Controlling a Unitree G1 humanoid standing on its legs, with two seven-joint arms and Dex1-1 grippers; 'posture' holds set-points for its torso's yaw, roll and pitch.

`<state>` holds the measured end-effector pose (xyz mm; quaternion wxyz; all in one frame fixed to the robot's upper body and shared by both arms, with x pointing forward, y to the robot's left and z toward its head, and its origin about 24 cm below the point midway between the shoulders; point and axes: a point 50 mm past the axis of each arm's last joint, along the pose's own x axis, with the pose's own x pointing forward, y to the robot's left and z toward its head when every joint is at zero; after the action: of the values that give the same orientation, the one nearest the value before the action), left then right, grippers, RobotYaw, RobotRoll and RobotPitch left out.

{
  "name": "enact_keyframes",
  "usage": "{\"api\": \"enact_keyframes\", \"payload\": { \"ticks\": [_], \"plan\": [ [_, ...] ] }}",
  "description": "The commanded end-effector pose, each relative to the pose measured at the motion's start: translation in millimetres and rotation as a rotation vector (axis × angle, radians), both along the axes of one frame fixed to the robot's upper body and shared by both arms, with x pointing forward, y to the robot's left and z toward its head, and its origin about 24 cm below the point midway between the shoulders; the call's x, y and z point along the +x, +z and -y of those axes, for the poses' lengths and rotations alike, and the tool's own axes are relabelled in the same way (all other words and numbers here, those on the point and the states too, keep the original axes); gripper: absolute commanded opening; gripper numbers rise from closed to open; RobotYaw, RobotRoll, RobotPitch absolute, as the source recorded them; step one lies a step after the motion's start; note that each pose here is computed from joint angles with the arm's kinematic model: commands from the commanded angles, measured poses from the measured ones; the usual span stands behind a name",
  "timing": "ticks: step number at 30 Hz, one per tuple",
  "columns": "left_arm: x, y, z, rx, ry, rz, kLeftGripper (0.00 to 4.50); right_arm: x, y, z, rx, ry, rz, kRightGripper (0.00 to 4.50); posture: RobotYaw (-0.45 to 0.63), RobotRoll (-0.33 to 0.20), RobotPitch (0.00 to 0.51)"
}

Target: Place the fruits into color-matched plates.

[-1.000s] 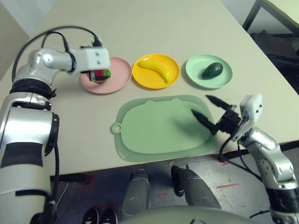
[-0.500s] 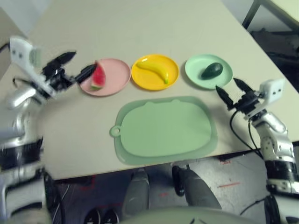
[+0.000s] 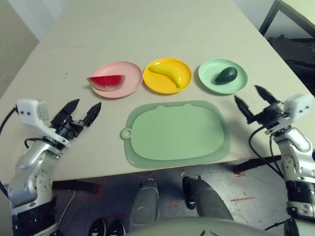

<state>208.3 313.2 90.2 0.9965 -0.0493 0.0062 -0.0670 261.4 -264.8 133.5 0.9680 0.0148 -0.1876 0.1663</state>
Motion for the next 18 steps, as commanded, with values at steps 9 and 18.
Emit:
{"api": "enact_keyframes", "payload": {
  "ticks": [9, 18],
  "plan": [
    [-18.5, -10.5, -24.0, 0.020, 0.152, 0.027, 4.45, -16.9, -24.4, 9.1, -0.004, -0.067, -0.127, 4.50, 0.09, 0.000, 0.193],
    [-15.9, -1.6, -29.6, 0.061, 0.152, 0.061, 4.45, -33.3, -48.5, 18.1, 0.075, -0.122, -0.179, 4.50, 0.13, 0.000, 0.198]
  ]
}}
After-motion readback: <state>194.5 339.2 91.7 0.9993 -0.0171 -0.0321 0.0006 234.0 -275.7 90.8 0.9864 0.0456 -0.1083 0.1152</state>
